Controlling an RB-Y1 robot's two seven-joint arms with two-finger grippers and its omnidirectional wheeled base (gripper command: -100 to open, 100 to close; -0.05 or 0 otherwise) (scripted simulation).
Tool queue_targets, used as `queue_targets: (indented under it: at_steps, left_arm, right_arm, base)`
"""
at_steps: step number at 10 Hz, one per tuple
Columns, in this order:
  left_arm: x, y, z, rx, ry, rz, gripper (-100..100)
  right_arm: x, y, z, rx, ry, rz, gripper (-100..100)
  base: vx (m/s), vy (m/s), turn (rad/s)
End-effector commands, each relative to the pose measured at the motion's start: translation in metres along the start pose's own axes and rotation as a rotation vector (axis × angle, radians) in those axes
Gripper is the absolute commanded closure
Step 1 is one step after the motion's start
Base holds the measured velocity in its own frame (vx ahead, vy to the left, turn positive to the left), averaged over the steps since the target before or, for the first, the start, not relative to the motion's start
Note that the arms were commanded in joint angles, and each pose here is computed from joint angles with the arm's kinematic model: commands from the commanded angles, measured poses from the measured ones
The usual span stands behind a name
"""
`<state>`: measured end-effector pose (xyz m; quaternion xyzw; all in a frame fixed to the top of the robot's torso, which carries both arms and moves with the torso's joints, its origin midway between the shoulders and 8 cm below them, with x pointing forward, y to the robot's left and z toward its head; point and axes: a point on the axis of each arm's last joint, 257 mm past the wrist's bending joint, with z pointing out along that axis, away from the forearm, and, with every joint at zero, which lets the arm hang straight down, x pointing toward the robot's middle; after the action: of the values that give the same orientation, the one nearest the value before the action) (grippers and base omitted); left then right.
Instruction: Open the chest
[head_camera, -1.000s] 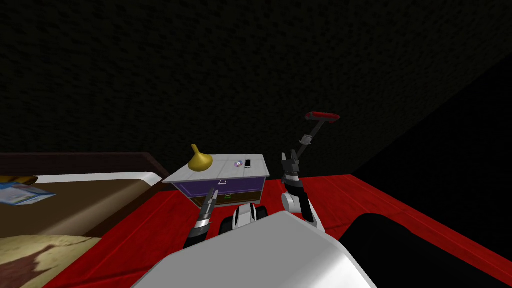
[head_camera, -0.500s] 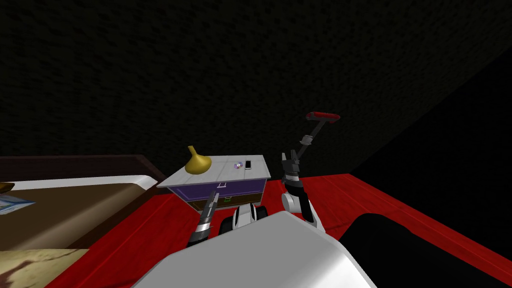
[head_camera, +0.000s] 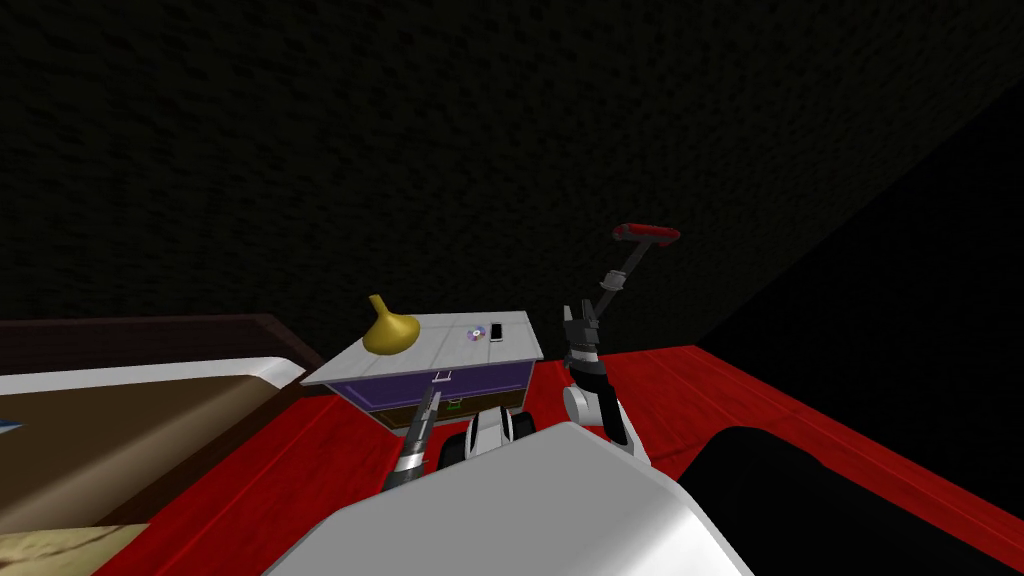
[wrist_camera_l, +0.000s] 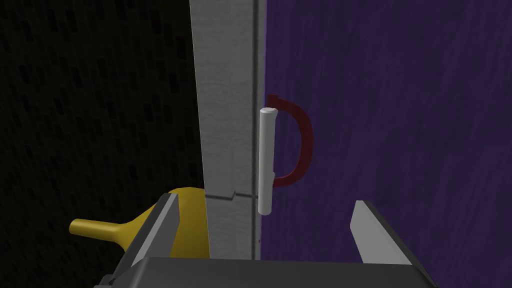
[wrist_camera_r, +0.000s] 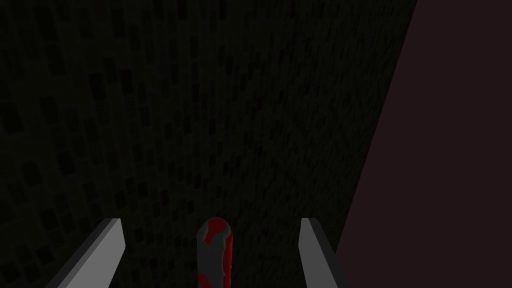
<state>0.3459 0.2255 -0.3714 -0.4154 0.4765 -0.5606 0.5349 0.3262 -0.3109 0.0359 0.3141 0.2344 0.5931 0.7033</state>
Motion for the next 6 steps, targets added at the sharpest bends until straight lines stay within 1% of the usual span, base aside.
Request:
queue_targets:
  at_steps: [1,2,4,6]
  left_arm:
    - [0.011,0.008,-0.007,-0.014,-0.004,-0.017,-100]
    - [0.02,0.011,-0.009,-0.018,-0.011,-0.036,-100]
    - [0.019,0.01,-0.008,-0.019,-0.01,-0.033,-100]
    - [0.018,0.009,0.014,-0.018,-0.008,-0.035,-100]
  right_arm:
    - [0.0,0.0,0.0,0.0,0.0,0.0,0]
    - [0.0,0.0,0.0,0.0,0.0,0.0,0]
    - [0.0,0.0,0.0,0.0,0.0,0.0,0]
    - [0.0,0.0,0.0,0.0,0.0,0.0,0]
  base:
    - [0.041,0.021,-0.022]
    - [0.043,0.019,-0.027]
    - [0.018,0.008,-0.007]
    - [-0.006,-0.002,0.005]
